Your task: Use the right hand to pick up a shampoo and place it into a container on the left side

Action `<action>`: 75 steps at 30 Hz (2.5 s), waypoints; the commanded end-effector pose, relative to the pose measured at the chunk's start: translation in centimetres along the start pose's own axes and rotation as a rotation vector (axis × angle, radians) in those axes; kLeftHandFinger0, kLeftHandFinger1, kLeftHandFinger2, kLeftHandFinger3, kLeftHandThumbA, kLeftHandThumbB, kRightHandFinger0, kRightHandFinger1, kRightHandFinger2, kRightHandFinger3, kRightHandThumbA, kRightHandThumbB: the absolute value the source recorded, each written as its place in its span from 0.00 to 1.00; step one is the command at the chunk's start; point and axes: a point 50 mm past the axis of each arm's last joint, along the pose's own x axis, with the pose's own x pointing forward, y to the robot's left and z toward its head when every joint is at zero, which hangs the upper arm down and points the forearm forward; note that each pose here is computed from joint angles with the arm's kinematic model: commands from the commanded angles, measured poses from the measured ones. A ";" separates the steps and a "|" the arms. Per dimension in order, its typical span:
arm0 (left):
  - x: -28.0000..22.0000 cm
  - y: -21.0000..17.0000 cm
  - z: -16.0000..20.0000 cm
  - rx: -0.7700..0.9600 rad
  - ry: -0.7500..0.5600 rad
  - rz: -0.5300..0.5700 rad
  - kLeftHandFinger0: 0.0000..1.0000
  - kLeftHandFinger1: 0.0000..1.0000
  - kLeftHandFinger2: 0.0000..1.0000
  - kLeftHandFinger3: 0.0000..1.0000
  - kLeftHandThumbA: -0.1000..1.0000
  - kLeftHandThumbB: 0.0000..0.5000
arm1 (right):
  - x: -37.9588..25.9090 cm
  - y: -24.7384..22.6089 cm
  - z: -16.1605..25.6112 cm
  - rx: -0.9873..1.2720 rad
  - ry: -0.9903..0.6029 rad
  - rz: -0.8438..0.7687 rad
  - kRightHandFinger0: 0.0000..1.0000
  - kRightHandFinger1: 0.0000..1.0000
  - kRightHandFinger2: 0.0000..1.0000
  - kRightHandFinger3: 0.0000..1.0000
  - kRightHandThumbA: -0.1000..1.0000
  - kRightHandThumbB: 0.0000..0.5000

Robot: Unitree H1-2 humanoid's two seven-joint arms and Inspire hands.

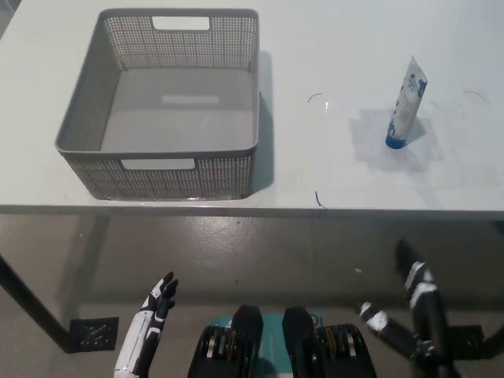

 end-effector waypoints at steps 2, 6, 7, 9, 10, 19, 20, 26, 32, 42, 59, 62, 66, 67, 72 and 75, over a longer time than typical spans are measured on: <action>-0.6 0.1 0.5 0.016 -0.069 0.017 1.00 1.00 1.00 1.00 1.00 0.20 | 1.4 -1.2 4.6 -0.010 -0.246 -0.079 1.00 1.00 1.00 1.00 0.96 0.48; -1.3 -0.1 0.2 0.008 -0.053 0.018 1.00 1.00 1.00 1.00 1.00 0.16 | 3.9 -2.4 6.1 -0.059 -0.247 -0.128 1.00 1.00 1.00 1.00 0.96 0.57; -1.4 0.0 0.2 0.008 -0.053 0.017 1.00 1.00 1.00 1.00 1.00 0.16 | 4.6 -2.6 6.1 -0.048 -0.247 -0.136 1.00 1.00 1.00 1.00 0.98 0.61; -1.4 0.0 0.1 0.006 -0.050 0.011 1.00 1.00 1.00 1.00 1.00 0.15 | 6.8 -3.5 6.3 -0.030 -0.266 -0.147 1.00 1.00 1.00 1.00 0.99 0.56; -1.5 0.0 0.1 0.008 -0.049 0.011 1.00 1.00 1.00 1.00 1.00 0.14 | 7.5 -3.9 6.3 -0.026 -0.264 -0.152 1.00 1.00 1.00 1.00 0.99 0.52; -1.3 0.1 -0.1 0.012 -0.044 0.025 1.00 1.00 1.00 1.00 1.00 0.13 | 14.1 -6.7 6.9 0.034 -0.206 -0.166 1.00 1.00 1.00 1.00 0.97 0.54; -1.3 0.1 -0.1 0.008 -0.043 0.025 1.00 1.00 1.00 1.00 1.00 0.14 | 14.9 -6.9 7.1 0.031 -0.195 -0.165 1.00 1.00 1.00 1.00 0.97 0.54; -1.7 0.2 -0.2 0.005 -0.038 0.028 1.00 1.00 1.00 1.00 1.00 0.13 | 19.1 -6.6 6.6 0.025 -0.128 -0.158 1.00 1.00 1.00 1.00 0.98 0.52; -1.7 0.2 -0.2 -0.006 -0.036 0.029 1.00 1.00 1.00 1.00 1.00 0.12 | 22.9 -6.7 5.0 0.020 -0.046 -0.162 1.00 1.00 1.00 1.00 0.94 0.56; -1.6 0.3 -0.1 0.005 -0.043 0.020 1.00 1.00 1.00 1.00 1.00 0.14 | 26.4 -5.7 3.4 -0.030 0.027 -0.158 1.00 1.00 1.00 1.00 0.90 0.62; -1.4 0.2 0.1 0.006 -0.050 0.016 1.00 1.00 1.00 1.00 1.00 0.15 | 28.4 -2.8 2.5 -0.073 0.104 -0.121 1.00 1.00 1.00 1.00 0.87 0.65; -1.3 0.2 0.1 0.006 -0.052 0.014 1.00 1.00 1.00 1.00 1.00 0.15 | 28.6 -2.3 2.4 -0.073 0.120 -0.111 1.00 1.00 1.00 1.00 0.88 0.66; -1.2 0.3 0.2 0.004 -0.054 0.012 1.00 1.00 1.00 1.00 1.00 0.16 | 28.9 -1.5 2.5 -0.049 0.131 -0.095 1.00 1.00 1.00 1.00 0.84 0.63; -1.2 0.3 0.2 0.007 -0.054 0.012 1.00 1.00 1.00 1.00 1.00 0.16 | 29.0 -1.4 2.5 -0.048 0.133 -0.094 1.00 1.00 1.00 1.00 0.84 0.63; -0.8 0.4 0.5 0.018 -0.068 0.011 1.00 1.00 1.00 1.00 1.00 0.15 | 29.7 -1.0 3.2 -0.037 0.114 -0.103 1.00 1.00 1.00 1.00 0.73 0.61; -0.7 0.3 0.4 0.016 -0.066 0.012 1.00 1.00 1.00 1.00 1.00 0.15 | 29.9 -0.9 3.5 -0.029 0.115 -0.124 0.68 0.72 0.84 0.90 0.61 0.63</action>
